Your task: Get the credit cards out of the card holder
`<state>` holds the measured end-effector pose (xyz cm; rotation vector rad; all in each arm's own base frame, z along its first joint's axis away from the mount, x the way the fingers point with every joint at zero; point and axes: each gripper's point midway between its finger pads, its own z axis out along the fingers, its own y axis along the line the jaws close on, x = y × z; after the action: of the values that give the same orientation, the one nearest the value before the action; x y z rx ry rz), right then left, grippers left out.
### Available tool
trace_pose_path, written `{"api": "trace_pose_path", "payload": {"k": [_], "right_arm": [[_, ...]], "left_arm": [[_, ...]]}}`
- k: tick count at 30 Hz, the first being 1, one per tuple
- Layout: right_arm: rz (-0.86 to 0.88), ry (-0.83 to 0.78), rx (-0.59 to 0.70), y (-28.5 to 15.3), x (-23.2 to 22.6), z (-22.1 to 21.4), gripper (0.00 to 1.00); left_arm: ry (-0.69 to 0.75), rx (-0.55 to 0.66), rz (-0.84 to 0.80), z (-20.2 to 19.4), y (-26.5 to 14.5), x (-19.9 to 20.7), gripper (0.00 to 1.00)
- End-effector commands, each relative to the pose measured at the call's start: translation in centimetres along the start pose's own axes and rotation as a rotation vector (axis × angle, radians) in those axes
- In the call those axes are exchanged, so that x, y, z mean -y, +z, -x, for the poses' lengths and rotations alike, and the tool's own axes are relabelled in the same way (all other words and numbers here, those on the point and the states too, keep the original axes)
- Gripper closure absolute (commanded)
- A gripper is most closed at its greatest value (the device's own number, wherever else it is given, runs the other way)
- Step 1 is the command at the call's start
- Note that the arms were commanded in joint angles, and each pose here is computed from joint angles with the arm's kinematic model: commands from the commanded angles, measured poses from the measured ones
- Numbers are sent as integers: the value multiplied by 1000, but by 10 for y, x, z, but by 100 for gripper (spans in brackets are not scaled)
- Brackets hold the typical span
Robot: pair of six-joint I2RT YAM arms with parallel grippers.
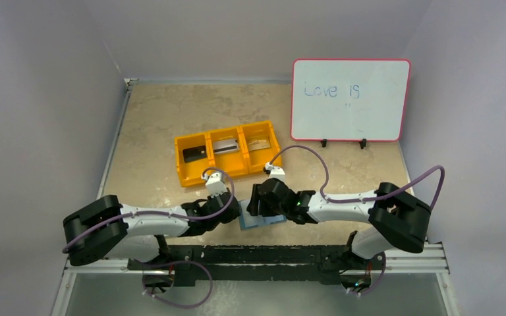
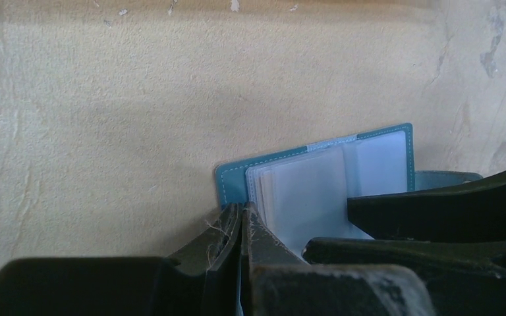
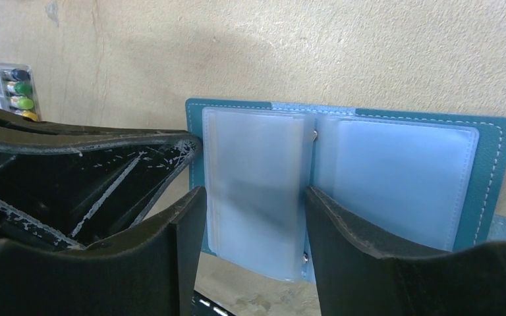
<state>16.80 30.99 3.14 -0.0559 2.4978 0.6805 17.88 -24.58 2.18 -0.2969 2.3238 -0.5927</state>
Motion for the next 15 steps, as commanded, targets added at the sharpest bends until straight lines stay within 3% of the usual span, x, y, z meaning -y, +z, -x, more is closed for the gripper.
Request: {"api": "trace_pose_path", "payload": {"k": [1, 7, 15], "right_arm": [[36, -48, 32, -4, -14, 10, 38], [-103, -118, 35, -1, 3, 7, 30], [-289, -217, 26, 11, 26, -6, 36]], "left_arm": [[6, -34, 64, -15, 5, -23, 100], [-2, -34, 89, -19, 7, -32, 100], [-28, -32, 79, -22, 9, -35, 100]]}}
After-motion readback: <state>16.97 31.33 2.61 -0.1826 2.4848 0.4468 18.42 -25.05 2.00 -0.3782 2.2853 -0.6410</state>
